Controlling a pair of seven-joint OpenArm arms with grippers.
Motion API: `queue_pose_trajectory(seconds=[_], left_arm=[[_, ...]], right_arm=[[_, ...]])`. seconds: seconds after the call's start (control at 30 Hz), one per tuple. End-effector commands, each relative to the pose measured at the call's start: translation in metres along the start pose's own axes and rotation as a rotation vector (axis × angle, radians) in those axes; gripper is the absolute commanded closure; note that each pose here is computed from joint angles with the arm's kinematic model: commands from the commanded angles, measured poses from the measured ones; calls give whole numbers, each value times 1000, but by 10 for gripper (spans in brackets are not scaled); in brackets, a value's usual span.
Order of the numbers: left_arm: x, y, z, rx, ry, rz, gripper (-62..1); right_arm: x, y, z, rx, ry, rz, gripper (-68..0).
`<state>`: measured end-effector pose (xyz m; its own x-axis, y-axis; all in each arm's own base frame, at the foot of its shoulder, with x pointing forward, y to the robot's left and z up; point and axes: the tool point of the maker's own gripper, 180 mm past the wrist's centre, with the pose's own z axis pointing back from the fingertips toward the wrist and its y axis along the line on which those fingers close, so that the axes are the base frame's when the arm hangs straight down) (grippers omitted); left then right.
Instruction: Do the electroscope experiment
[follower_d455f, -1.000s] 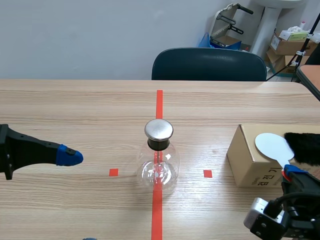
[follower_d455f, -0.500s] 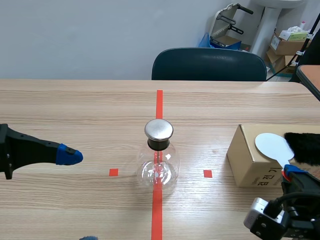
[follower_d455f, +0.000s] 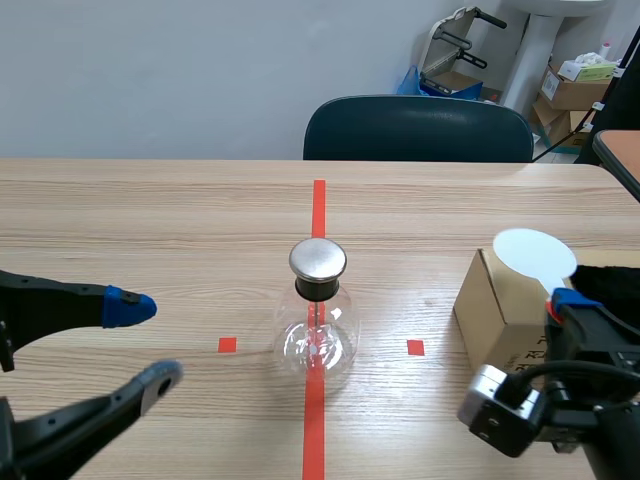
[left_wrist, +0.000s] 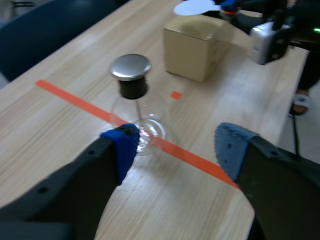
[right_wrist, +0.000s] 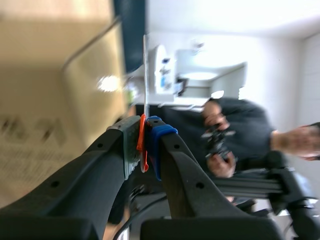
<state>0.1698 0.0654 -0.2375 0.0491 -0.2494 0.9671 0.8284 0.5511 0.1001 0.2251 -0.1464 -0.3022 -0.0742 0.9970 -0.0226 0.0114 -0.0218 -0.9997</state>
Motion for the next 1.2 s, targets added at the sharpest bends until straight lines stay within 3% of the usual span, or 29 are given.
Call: queue_pose_trajectory(seconds=[0.0, 0.2, 0.37, 0.8, 1.17], left_arm=[[2, 8, -1, 29, -32, 7, -260], [-20, 30, -8, 104, -18, 15, -122], [-50, 42, -18, 153, 21, 21, -59], [-101, 55, -48, 200, 100, 7, -45], [-113, 35, -72, 141, 108, -27, -45]], right_arm=[[6, -18, -11, -79, 3, -3, -9], [29, -32, -23, -149, 31, -29, -9], [45, -38, -27, -176, 37, -38, -9], [62, -32, -31, -122, 66, -62, -8], [71, -31, -40, -101, 70, -57, -8]])
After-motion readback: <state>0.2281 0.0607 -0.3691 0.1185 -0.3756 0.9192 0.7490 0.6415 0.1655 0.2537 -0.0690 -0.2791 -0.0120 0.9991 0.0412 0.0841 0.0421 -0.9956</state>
